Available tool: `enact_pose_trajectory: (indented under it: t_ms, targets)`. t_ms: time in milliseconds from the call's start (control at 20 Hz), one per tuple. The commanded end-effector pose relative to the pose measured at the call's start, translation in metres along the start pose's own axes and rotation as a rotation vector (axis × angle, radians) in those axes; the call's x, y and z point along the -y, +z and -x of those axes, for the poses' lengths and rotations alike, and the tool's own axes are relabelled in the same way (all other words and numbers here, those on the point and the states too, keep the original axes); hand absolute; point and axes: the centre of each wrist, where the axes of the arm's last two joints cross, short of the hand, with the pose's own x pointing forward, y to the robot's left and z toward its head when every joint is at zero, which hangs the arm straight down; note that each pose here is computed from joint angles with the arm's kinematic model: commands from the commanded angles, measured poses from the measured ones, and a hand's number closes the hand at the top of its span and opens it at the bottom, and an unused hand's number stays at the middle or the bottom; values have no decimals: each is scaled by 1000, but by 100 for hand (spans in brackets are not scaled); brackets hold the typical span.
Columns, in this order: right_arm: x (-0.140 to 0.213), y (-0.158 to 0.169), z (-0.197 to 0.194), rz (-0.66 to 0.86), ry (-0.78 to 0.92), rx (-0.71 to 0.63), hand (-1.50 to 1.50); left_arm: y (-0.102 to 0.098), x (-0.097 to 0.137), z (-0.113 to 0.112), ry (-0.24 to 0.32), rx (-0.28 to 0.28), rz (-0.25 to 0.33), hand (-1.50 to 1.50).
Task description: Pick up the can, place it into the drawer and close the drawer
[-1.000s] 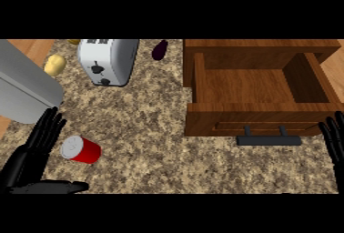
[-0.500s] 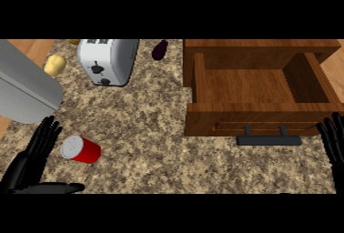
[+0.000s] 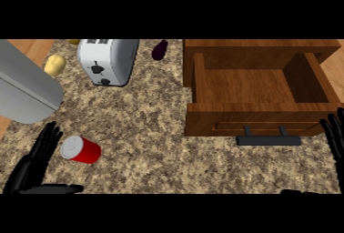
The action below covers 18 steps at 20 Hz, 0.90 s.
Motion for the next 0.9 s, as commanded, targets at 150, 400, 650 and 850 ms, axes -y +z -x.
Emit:
enact_pose_trajectory:
  t_ms: [150, 400, 650, 850]
  targets:
    - [6, 7, -22, 0, -3, 19, -150, 6, -10, 15, 5, -26, -20, -150]
    - [7, 24, -11, -7, 14, 18, -150, -6, -33, 36, 8, -55, -15, -150]
    - [5, 16, -15, -1, -4, 9, -150, -1, -12, 55, 14, -58, -24, -150]
    - [3, -5, -15, 0, -8, -1, -150, -10, 12, 53, 48, -56, -20, -150]
